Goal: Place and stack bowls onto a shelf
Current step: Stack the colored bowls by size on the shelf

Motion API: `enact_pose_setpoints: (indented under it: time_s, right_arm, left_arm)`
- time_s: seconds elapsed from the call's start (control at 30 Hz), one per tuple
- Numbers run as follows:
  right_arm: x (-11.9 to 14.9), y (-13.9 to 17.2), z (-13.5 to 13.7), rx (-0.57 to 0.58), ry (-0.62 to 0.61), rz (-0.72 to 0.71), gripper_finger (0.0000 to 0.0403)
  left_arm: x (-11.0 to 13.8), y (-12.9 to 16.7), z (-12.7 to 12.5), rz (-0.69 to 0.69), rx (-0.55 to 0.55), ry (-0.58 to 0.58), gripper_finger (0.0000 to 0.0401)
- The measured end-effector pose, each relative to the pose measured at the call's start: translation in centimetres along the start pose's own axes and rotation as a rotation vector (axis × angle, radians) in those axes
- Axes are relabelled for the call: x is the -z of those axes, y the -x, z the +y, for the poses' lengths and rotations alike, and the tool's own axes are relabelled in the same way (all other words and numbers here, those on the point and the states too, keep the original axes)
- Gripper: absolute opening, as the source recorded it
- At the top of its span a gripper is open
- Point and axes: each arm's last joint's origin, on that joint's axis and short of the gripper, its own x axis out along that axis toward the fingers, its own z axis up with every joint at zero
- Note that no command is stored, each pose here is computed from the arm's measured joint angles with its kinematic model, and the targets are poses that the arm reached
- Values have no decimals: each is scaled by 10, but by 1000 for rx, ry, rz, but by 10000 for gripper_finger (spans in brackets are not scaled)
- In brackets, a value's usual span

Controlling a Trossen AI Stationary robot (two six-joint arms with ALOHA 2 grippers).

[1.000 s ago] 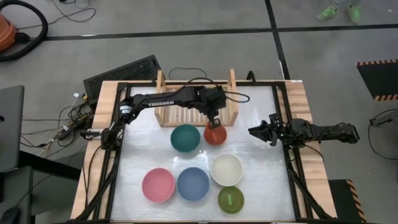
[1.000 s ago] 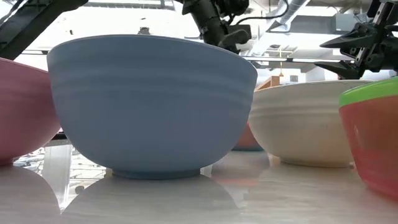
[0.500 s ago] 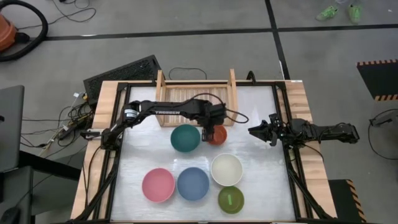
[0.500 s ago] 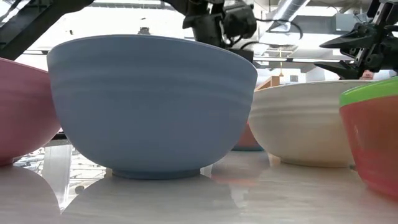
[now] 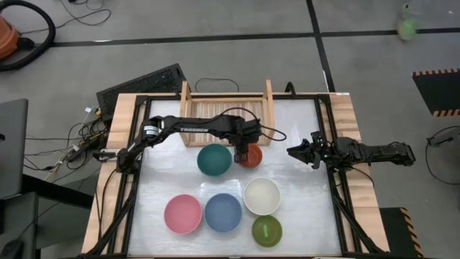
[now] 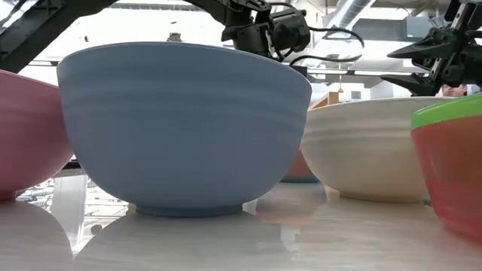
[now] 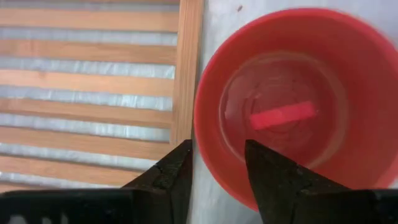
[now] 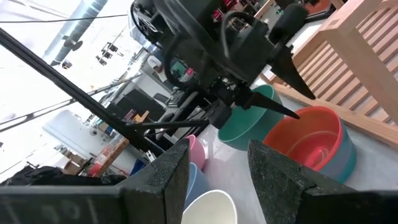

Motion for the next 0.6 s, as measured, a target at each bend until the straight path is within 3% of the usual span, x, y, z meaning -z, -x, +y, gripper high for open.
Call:
enact_pose_setpoints:
  time_s: [0.37, 0.6]
  right_arm:
    - [0, 0, 0, -1, 0, 2, 189]
    - [0, 0, 0, -2, 0, 3, 189]
  left_arm:
    - [6, -9, 1, 15, -41, 49, 112]
    - [6, -10, 1, 12, -47, 52, 68]
